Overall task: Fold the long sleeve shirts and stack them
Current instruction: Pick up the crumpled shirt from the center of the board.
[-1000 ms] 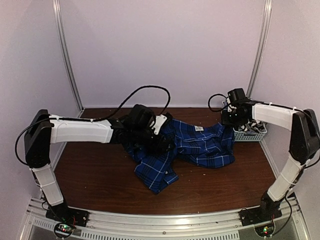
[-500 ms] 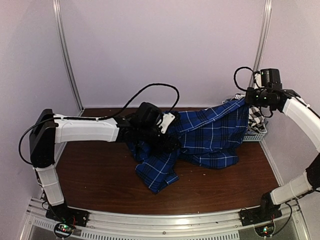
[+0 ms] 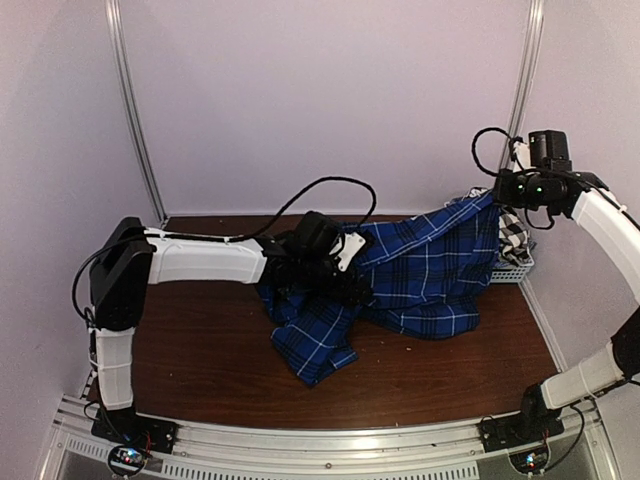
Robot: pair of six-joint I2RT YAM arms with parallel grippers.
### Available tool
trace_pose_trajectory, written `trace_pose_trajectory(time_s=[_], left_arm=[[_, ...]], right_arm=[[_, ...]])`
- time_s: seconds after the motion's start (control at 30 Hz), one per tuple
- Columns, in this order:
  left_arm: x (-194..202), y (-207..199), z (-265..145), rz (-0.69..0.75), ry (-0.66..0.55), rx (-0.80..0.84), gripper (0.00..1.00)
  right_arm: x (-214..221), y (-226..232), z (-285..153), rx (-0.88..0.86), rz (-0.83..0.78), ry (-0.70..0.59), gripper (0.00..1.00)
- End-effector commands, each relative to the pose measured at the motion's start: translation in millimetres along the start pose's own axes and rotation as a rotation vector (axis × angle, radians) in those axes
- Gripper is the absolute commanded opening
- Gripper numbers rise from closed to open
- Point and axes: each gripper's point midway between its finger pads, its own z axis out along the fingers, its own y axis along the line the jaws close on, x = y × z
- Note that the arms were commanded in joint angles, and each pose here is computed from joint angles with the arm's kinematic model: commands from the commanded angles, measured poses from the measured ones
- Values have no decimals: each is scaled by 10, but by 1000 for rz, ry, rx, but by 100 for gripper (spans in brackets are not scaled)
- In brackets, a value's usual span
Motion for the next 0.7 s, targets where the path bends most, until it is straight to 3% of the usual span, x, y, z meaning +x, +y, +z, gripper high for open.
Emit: trace_pose_trajectory(time_s=[0.0,0.13,0.53,0.63,0.67], left_arm=[[-18,235,7,5,-9,-129,84],[110,339,39,-14,16,-187,75],[102,307,109,-108,-21,-138,30],[23,325,54,-140,-39,-100,1],[3,339,21,-152,-43,-86,0]], right_arm=[[-117,0,-81,-12,-7,-28,0],[-95,-10,-76,-13,-6,-24,0],[-39,23,-68,-40,-3,-17,0],[25,33,-47,-53,1,-5,0],[45,41,-43,-59,0,-1,0]])
